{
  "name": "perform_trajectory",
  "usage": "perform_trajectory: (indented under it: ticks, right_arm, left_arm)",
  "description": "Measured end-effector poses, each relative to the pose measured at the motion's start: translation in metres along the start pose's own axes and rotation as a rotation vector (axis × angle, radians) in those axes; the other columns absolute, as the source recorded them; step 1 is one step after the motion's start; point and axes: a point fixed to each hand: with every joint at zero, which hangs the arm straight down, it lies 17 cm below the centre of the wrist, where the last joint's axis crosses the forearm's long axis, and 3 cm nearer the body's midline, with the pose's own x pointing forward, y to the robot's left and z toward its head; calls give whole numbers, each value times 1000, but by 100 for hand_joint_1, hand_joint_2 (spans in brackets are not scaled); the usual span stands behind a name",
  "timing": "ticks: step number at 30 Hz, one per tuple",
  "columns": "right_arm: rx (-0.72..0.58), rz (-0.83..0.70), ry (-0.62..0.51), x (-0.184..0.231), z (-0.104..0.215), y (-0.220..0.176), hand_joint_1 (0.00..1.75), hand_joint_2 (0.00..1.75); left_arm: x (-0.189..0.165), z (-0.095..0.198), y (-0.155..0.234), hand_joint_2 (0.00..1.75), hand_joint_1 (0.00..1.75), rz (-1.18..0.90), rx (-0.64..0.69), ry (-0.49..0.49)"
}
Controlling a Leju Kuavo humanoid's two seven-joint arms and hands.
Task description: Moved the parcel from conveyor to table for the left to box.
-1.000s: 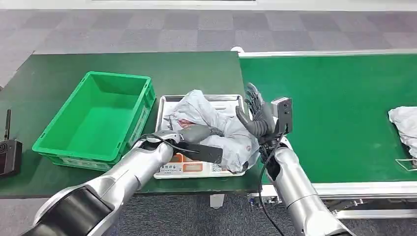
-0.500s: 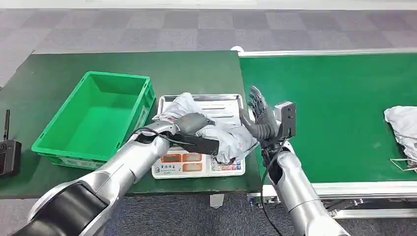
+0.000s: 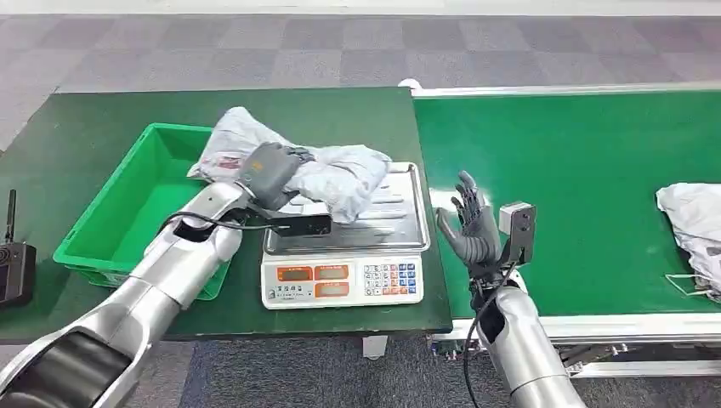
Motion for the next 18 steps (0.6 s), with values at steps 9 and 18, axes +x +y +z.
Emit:
perform_trajectory:
  ticks: [9,18]
  right_arm:
    - [-37,-2,16,-8,28,-16,0,175]
    - [-37,7,6,-5,30,-16,0,175]
  left_arm:
    - [-152,108,-9,175,175,-160,50,434]
    - [-210,170,-17,175,133,-192,30,635]
